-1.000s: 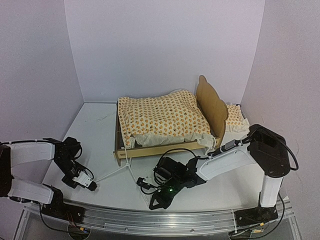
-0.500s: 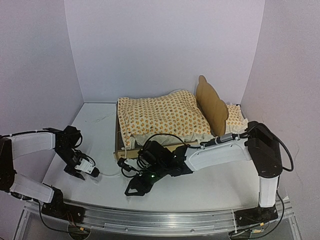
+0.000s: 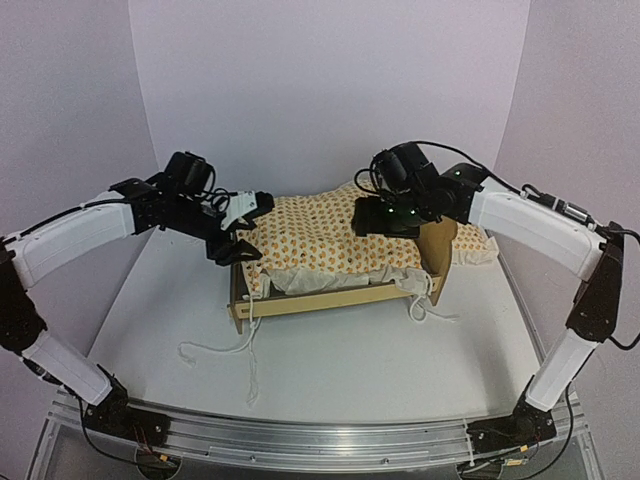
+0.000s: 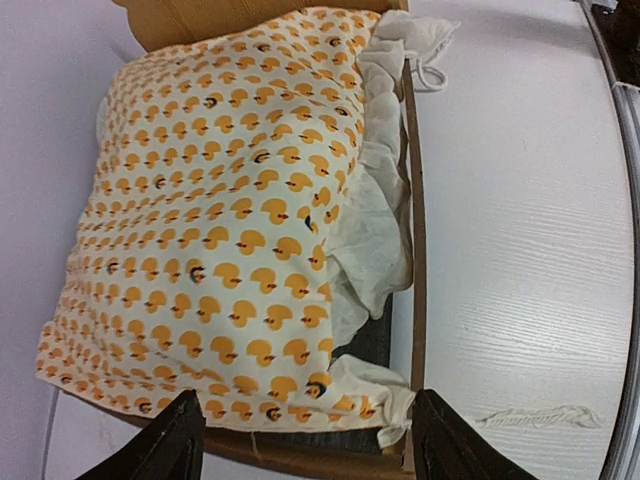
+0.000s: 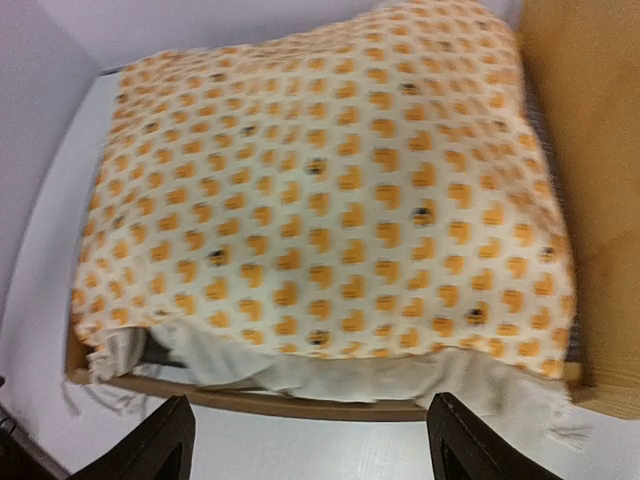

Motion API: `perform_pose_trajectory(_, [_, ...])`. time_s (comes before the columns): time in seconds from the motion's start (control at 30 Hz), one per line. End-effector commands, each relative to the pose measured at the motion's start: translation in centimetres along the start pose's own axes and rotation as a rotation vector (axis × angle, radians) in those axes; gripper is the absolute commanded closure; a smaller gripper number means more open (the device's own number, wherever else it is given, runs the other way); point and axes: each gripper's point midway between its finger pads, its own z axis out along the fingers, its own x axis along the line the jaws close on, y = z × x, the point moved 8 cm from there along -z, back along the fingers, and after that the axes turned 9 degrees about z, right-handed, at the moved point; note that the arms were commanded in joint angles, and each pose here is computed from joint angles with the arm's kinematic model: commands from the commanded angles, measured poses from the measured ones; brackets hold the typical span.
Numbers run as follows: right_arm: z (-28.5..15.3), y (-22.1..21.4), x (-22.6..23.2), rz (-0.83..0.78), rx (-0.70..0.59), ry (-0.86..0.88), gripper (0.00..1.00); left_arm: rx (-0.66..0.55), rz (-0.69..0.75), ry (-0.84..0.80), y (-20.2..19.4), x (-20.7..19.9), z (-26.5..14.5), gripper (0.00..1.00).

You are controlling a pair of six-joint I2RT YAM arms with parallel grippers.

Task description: Set up the pet bed

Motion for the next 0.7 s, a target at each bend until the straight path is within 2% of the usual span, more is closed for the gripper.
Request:
perform_pose_trajectory(0.0, [0.8,-1.6,-7.4,0.038,0.098,-0.41,0.25,0.212,-0.182,0.053,-1.8,0.5,5.1,0.27])
perform_pose_trajectory(0.23, [4.3,-2.4,-9.8,0.07,0.199,-0.466,0.39,0.331,-0.193,-0.004,-3.8,-1.4,8.3,0.27])
perform_pose_trajectory(0.33, [5.5,-3.2,-11.0,0.076,0.236,-0.5,0.4,0.408,-0.19,-0.021,-5.7,-2.4,9.5,0.29])
perform_pose_trajectory(0.4, [6.2,-3.8,-11.7,0.092,0.269,-0.504,0.4,0.451,-0.185,-0.028,-6.7,-2.9,10.0,0.33])
perform_pose_trajectory(0.5, [7.2,-4.9,-12.4,0.125,0.322,-0.477,0.42,0.456,-0.178,-0.054,-7.0,-3.4,10.0,0.47])
perform_pose_trajectory(0.57, [7.7,-5.4,-12.8,0.13,0.347,-0.47,0.49,0.466,-0.17,-0.066,-7.1,-3.5,9.8,0.59])
perform_pose_trajectory(0.6, [8.0,-5.5,-13.0,0.134,0.357,-0.473,0.55,0.472,-0.164,-0.071,-7.2,-3.6,9.7,0.68])
perform_pose_trajectory(0.63, [8.2,-5.6,-13.3,0.136,0.362,-0.478,0.66,0.476,-0.155,-0.066,-7.1,-3.5,9.6,0.83])
perform_pose_trajectory(0.67, [8.2,-5.5,-13.6,0.138,0.359,-0.485,0.75,0.474,-0.142,-0.059,-6.9,-3.3,9.3,0.93])
